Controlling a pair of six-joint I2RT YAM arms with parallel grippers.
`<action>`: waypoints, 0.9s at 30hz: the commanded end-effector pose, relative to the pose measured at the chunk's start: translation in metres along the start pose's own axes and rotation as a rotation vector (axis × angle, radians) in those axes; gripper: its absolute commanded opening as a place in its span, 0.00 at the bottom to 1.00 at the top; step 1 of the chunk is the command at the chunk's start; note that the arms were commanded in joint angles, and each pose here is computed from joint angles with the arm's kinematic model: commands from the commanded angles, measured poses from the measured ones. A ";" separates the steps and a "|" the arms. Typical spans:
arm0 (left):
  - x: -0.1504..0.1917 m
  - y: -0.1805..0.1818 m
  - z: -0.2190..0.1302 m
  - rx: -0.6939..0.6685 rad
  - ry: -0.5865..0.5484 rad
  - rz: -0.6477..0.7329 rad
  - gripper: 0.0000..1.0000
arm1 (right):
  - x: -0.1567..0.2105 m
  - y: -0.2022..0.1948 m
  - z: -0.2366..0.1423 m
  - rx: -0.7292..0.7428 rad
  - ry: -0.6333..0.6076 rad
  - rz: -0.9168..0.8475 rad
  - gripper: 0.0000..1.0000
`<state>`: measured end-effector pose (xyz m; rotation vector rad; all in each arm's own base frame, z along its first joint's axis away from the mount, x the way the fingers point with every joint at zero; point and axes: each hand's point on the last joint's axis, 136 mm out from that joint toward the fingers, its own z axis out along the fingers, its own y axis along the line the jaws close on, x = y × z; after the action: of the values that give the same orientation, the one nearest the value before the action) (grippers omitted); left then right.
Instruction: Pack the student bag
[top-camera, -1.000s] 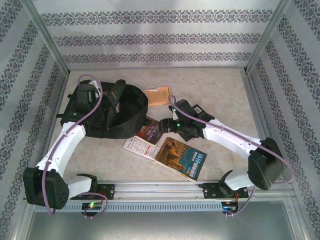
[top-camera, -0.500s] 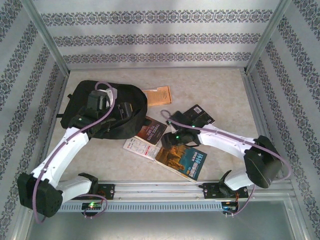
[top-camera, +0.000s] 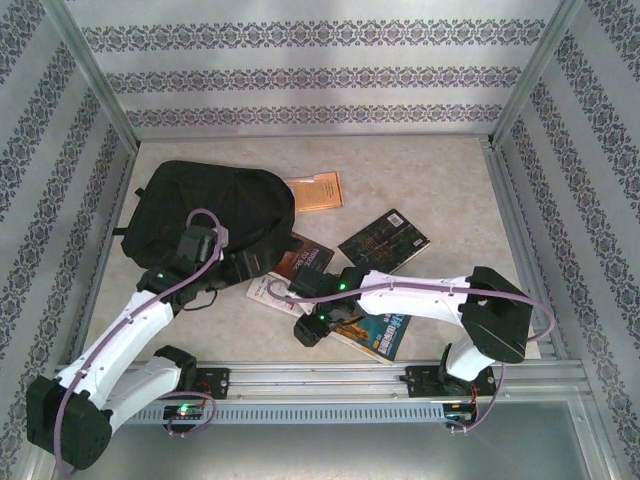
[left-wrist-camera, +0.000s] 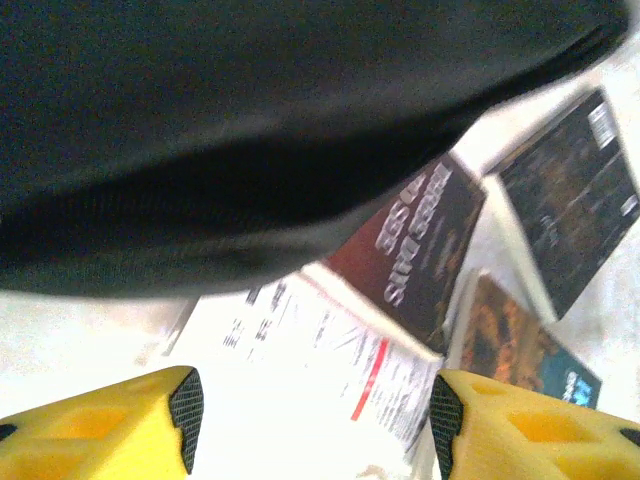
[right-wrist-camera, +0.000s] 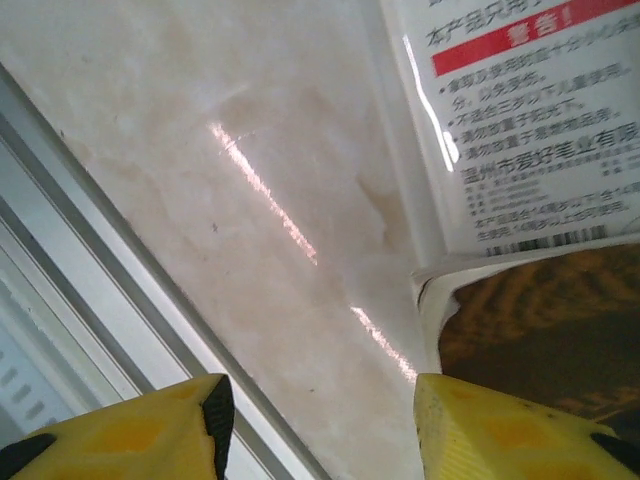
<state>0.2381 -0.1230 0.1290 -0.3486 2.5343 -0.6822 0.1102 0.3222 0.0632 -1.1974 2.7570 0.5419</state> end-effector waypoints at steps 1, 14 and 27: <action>0.024 0.002 0.007 0.021 0.059 -0.057 0.63 | 0.022 -0.016 0.018 0.076 0.089 0.011 0.47; 0.057 0.034 0.042 -0.061 0.082 -0.118 0.73 | 0.007 -0.121 0.011 0.386 -0.035 0.249 0.32; 0.076 0.022 0.079 0.063 0.188 -0.145 0.73 | -0.015 -0.102 0.024 0.117 -0.039 0.341 0.36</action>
<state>0.2065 -0.1303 0.0231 -0.5618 2.7054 -0.6450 0.2001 0.2670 0.0179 -0.7123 2.8758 0.2845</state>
